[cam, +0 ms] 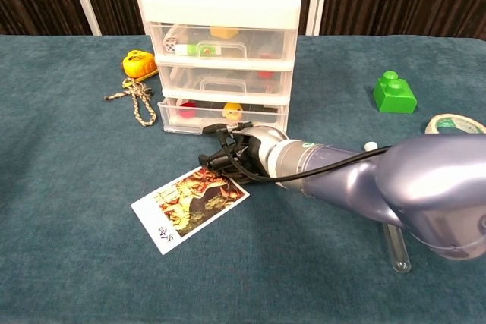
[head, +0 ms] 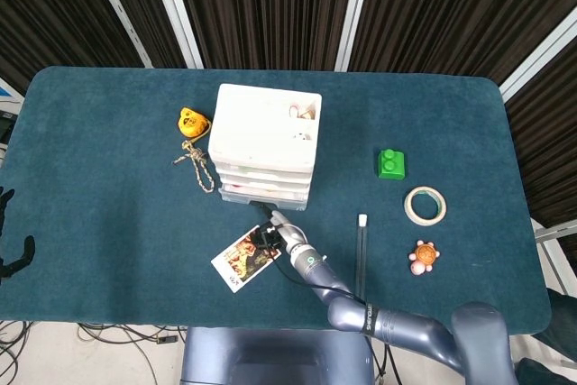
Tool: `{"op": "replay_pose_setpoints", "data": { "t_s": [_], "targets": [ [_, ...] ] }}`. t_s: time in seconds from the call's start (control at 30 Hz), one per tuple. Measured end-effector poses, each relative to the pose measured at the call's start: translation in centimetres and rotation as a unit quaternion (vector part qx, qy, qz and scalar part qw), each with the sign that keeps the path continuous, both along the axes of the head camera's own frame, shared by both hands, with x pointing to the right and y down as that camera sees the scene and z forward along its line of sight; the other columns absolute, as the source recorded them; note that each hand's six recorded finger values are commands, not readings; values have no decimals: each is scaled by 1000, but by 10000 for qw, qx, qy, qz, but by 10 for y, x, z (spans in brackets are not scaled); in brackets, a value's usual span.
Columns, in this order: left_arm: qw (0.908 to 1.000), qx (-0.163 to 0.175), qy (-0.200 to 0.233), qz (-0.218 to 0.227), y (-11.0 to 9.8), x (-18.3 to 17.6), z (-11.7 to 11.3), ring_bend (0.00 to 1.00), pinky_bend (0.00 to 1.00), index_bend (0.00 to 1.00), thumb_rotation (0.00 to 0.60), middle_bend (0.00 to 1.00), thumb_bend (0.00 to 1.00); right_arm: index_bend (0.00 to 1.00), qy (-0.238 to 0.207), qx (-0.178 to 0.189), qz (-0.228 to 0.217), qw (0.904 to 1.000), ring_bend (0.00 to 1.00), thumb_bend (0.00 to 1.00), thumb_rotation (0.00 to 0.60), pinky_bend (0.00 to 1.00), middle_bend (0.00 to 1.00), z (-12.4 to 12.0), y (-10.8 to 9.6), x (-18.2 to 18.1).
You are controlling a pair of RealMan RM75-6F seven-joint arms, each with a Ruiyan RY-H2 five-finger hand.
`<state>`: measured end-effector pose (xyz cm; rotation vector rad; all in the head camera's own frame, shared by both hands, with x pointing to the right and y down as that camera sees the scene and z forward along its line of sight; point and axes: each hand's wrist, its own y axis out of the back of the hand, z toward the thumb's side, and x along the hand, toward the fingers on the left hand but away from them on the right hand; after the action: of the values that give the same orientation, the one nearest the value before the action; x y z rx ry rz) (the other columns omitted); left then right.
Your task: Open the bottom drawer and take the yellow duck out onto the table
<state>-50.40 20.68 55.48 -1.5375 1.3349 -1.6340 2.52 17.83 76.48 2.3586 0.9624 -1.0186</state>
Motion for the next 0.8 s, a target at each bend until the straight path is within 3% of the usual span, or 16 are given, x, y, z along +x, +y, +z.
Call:
{"op": "replay_pose_setpoints", "data": {
  "t_s": [0.47, 0.63, 0.8],
  "targets": [
    [10000, -11, -19, 5, 0, 0, 0, 0, 0, 0, 600, 0, 461, 152, 342, 204, -115, 9991, 929, 578, 600, 965, 811, -6, 4, 12],
    [10000, -31, -25, 5, 1, 0, 1, 0, 0, 0, 600, 0, 461, 152, 225, 260, -149, 9993, 929, 579, 600, 964, 811, -19, 4, 14],
    [10000, -29, -28, -8, 0, 0, 0, 0, 0, 0, 600, 0, 461, 153, 67, 553, -220, 9982, 929, 578, 600, 964, 816, -43, -1, 18]
  ]
}}
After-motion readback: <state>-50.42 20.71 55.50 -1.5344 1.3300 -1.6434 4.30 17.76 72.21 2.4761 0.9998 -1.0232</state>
